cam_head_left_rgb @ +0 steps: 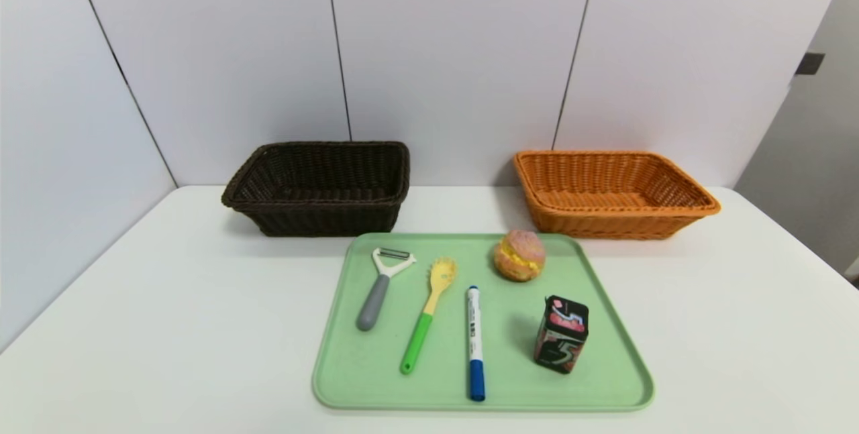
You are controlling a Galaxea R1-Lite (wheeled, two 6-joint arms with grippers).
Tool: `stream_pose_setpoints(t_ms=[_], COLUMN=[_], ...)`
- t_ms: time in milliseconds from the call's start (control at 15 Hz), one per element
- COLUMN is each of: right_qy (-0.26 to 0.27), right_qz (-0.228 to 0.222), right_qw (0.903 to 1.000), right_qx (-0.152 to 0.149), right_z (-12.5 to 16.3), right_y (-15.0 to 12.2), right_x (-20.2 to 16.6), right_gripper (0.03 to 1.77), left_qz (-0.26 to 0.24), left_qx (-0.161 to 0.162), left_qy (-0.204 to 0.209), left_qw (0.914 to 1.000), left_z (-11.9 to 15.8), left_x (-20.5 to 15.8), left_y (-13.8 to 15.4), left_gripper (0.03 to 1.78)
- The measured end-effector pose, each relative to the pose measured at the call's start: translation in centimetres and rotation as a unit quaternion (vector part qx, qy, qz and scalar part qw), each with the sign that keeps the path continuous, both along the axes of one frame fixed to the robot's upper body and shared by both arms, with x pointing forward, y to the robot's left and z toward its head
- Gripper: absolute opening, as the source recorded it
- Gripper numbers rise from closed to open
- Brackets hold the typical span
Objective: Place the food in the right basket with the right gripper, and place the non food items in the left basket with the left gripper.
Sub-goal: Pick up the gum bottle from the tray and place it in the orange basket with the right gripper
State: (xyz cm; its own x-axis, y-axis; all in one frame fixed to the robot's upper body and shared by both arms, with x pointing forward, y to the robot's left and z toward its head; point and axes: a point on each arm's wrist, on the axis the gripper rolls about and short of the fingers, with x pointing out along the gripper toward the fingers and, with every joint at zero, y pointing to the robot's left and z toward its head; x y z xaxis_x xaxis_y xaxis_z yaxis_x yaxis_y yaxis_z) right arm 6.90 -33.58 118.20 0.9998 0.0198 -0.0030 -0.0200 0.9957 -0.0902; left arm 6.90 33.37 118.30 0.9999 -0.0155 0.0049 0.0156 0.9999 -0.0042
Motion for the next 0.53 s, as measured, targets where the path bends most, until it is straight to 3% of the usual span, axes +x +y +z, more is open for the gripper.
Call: stream_pose_setpoints(t_ms=[333,533], right_qy=[0.000,-0.013], right_qz=[-0.001,0.011], right_qw=[0.9997,0.9996], right_qx=[0.023,0.023], right_z=[0.1,2.7], right_y=[0.0,0.1], right_x=[0.0,-0.7], right_gripper=[1.71,1.71], left_qz=[-0.004,-0.010], left_qx=[0.030,0.029], left_qy=[-0.001,-0.024], left_qw=[0.9995,0.9992], left_z=[0.2,3.1], left_x=[-0.1,-1.2], left_y=[0.0,0.0], left_gripper=[1.69,1.69])
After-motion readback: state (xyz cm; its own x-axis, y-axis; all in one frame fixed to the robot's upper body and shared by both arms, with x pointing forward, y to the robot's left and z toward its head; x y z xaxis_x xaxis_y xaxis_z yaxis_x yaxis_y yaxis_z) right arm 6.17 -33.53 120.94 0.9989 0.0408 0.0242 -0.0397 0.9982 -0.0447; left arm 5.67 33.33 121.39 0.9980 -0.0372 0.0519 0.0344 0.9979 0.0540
